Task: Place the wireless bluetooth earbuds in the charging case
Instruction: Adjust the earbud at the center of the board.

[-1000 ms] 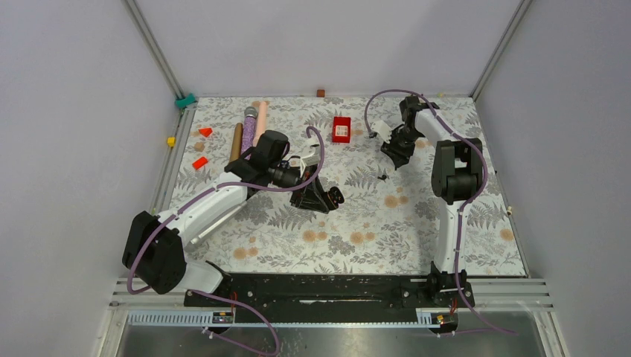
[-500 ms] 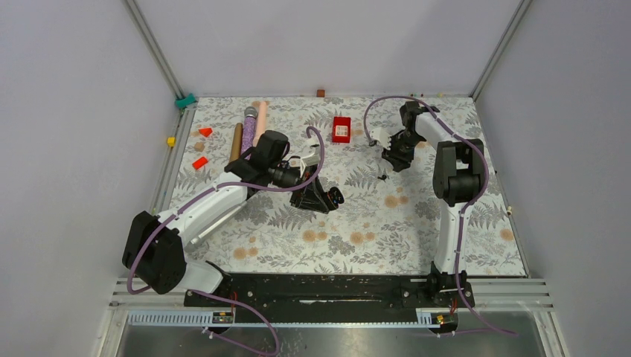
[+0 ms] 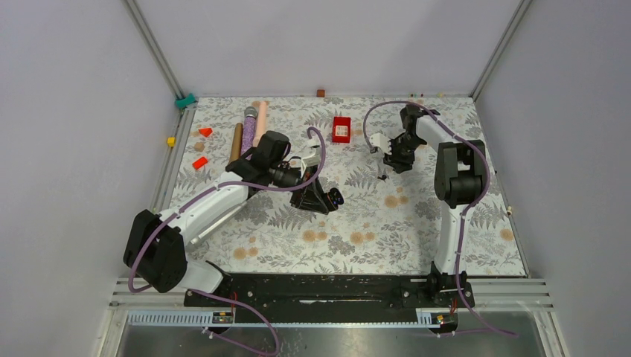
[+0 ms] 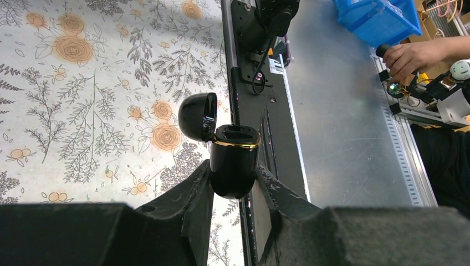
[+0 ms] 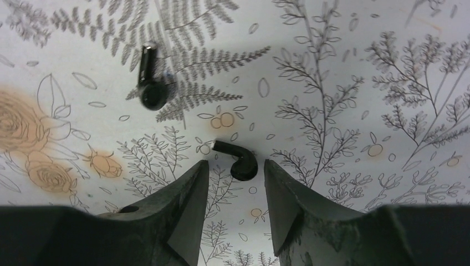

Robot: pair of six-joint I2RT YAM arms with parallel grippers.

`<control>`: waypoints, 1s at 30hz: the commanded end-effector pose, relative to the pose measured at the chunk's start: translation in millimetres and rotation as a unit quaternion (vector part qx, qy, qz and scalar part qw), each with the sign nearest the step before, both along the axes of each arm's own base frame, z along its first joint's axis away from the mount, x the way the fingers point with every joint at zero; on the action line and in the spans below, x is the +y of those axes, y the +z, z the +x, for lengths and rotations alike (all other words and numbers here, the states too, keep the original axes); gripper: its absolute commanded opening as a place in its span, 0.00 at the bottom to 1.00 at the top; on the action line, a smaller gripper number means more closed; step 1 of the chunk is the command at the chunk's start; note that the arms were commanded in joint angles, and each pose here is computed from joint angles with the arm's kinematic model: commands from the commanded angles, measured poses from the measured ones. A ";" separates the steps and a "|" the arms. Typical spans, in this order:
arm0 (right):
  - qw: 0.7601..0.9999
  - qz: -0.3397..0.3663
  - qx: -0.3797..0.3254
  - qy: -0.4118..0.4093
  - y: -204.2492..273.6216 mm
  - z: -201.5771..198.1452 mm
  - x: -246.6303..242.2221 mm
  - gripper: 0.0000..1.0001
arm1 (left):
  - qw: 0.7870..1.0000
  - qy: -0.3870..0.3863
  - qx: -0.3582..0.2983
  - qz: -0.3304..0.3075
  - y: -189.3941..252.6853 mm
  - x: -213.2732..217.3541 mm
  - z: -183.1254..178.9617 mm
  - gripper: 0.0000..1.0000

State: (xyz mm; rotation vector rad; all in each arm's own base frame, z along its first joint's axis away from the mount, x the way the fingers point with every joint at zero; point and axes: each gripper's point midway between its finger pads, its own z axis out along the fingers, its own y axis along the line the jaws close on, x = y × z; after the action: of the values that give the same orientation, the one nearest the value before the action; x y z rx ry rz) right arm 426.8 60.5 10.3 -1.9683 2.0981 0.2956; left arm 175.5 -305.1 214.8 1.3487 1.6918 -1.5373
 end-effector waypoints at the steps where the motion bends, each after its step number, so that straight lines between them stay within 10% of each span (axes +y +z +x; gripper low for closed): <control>1: 0.995 -0.001 -0.042 0.089 21.5 -1.6 4.2 0.50 | 0.999 -0.012 -0.031 -0.023 15.6 -2.8 4.8 0.00; 30: 0.983 -0.031 -0.001 0.183 1.8 -13.1 4.4 0.42 | 0.999 -0.013 -0.031 -0.022 14.8 -3.2 5.3 0.00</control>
State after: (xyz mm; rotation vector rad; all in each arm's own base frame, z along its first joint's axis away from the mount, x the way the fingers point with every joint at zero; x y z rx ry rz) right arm 425.3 62.4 19.2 -2.3178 1.7649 0.2546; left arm 174.9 -304.4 211.7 1.3570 1.6960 -1.5355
